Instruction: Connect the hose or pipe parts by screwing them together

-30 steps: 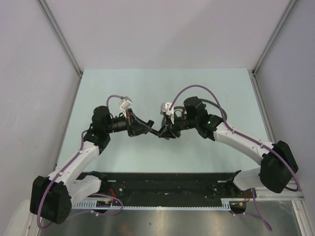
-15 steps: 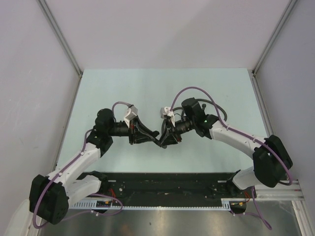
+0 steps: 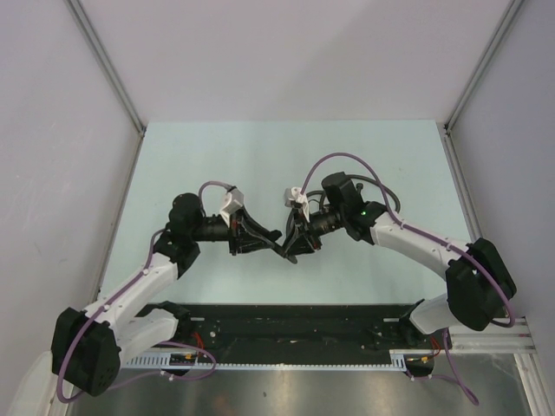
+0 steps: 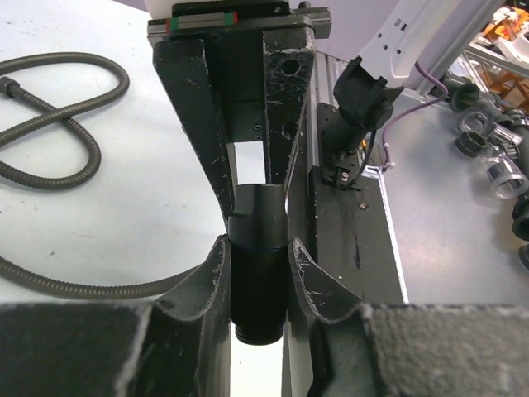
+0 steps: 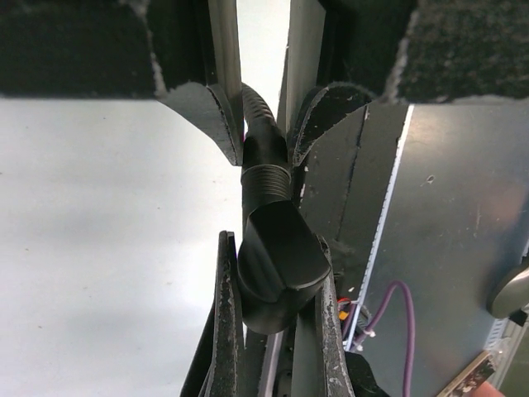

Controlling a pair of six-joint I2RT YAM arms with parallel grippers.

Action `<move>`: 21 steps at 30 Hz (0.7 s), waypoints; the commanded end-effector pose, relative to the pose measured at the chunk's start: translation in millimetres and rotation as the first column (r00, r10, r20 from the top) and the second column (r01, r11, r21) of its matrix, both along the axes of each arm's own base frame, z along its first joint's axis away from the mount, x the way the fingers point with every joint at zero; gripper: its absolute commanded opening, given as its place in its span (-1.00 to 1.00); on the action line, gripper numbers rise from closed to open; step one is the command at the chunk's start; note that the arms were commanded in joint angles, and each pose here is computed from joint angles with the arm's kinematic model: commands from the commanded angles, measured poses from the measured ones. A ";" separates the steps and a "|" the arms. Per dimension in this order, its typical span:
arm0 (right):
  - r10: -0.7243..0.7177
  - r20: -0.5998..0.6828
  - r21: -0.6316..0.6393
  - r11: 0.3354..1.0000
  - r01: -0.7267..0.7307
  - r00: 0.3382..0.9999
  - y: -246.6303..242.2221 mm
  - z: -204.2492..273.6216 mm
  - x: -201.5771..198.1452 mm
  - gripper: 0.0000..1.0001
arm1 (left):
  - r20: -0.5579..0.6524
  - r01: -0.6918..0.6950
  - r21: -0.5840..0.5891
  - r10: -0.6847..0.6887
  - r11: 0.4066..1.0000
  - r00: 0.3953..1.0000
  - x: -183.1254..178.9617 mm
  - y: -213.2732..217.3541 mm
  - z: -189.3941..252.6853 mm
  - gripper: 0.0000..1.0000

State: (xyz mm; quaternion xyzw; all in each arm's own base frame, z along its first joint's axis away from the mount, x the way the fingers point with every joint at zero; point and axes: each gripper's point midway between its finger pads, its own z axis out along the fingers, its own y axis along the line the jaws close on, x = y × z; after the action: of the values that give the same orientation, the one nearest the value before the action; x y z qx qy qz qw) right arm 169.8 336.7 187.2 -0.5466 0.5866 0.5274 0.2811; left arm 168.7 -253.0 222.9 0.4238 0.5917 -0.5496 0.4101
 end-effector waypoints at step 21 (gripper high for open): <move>0.096 0.020 0.161 0.982 -0.098 0.995 8.9 50.2 -2.2 -1.00 | 0.336 0.195 -0.022 -0.176 0.981 0.925 -28.1 5.2 3.6 -1.00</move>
State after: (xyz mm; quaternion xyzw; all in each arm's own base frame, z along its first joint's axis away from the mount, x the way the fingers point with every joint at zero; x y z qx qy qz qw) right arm 166.1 337.7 197.4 -0.5423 0.5691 0.5536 0.2749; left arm 155.8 -246.6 229.9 0.4941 0.5197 -0.5239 0.4597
